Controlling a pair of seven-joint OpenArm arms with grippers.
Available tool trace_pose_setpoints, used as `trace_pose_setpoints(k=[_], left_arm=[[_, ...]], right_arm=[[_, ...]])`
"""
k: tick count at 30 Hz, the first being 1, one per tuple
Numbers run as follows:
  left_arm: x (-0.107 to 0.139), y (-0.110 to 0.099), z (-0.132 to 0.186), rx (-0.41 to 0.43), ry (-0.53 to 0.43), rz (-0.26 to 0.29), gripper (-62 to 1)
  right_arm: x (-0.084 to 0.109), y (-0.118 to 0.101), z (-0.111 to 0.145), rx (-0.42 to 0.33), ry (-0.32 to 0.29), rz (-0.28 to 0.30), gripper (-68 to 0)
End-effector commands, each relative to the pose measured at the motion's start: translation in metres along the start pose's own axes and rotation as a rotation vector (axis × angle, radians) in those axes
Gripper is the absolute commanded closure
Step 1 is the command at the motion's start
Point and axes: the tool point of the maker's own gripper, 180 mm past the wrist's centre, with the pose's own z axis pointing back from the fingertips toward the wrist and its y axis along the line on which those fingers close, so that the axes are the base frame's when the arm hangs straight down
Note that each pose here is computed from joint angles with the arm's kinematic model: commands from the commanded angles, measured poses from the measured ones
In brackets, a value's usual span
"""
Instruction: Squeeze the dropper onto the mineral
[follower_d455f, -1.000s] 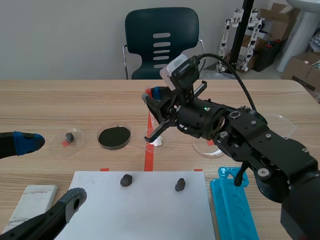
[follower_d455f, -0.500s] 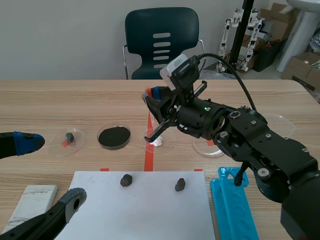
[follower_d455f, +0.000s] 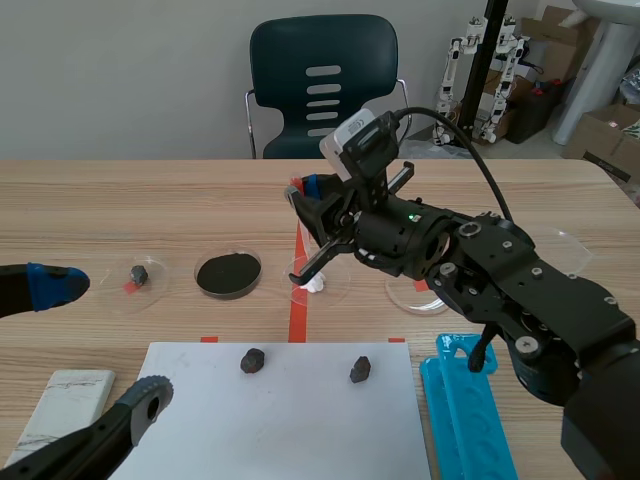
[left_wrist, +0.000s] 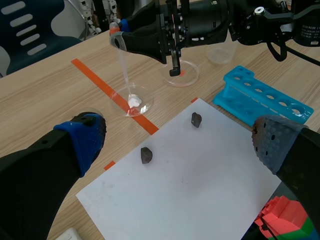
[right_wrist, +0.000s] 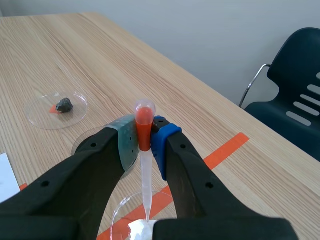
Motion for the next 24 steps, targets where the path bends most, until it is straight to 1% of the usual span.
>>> trace_pose_setpoints(k=[1,4,9,12,24], left_arm=[[0.0070,-0.0007,-0.0007,-0.001,-0.029,0.007,-61.5],[0.0070,-0.0007,-0.0007,-0.001,-0.029,0.007,-61.5],[0.0070,-0.0007,-0.0007,-0.001,-0.029,0.007,-61.5],[0.0070,-0.0007,-0.0007,-0.001,-0.029,0.007,-61.5],[0.0070,-0.0007,-0.0007,-0.001,-0.029,0.007,-61.5]], right_arm=[[0.0161,-0.0060,-0.0065,-0.007,-0.047,0.009,-6.1],[0.0154,-0.0060,-0.0065,-0.007,-0.043,0.009,-4.6],[0.0154,-0.0060,-0.0065,-0.007,-0.043,0.009,-4.4],[0.0154,-0.0060,-0.0065,-0.007,-0.043,0.009,-2.1],[0.0153,-0.0058,-0.0065,-0.006,-0.042,0.008,-1.0]])
